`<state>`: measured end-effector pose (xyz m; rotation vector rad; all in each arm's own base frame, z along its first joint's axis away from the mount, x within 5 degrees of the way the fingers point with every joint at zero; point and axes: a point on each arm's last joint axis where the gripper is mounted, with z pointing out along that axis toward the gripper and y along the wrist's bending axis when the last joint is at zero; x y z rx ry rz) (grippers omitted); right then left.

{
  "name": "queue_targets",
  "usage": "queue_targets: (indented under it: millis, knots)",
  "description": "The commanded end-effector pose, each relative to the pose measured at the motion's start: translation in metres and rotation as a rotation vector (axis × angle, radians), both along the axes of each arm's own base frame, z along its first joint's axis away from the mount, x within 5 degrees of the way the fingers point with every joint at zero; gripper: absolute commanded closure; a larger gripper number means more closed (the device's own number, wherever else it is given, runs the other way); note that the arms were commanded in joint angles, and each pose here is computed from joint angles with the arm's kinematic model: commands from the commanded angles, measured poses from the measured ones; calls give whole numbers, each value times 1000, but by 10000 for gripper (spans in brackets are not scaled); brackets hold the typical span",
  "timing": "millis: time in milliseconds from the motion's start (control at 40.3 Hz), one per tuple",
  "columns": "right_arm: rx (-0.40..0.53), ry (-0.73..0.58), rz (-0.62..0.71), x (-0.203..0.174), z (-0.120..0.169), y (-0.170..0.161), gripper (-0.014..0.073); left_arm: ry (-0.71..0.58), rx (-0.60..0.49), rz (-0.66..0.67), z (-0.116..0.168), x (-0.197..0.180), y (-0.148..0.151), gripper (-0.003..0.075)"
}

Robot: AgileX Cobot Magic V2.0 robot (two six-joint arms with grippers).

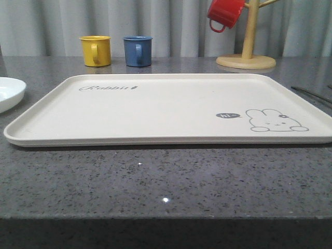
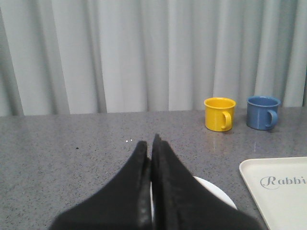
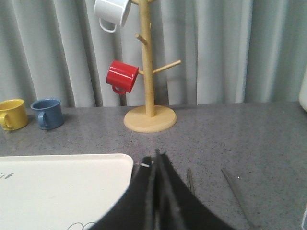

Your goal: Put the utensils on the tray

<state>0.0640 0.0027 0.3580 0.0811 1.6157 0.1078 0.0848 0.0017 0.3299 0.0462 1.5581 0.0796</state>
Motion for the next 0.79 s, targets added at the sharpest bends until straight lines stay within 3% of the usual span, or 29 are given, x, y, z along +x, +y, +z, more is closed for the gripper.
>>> queue_targets:
  millis: [0, 149, 248, 397, 471, 595, 769]
  knots:
    - [-3, -37, -12, 16, 22, -2, 664, -59, 5, 3, 22, 11, 1, 738]
    - [-2, -6, -12, 23, 20, -2, 659, -65, 6, 3, 24, 15, 1, 731]
    - [-2, 3, -11, 23, 19, -2, 585, -65, 6, 3, 24, 15, 1, 603]
    - [-2, 3, -11, 23, 19, -2, 291, -65, 6, 3, 24, 15, 1, 258]
    - [-2, 2, -11, 23, 19, -2, 106, -65, 6, 3, 24, 15, 1, 164]
    - [-2, 2, -11, 23, 19, -2, -50, -67, 0, 2, 24, 15, 1, 142]
    - [-2, 2, -11, 23, 19, -2, -57, -37, -9, 1, 24, 22, 1, 142]
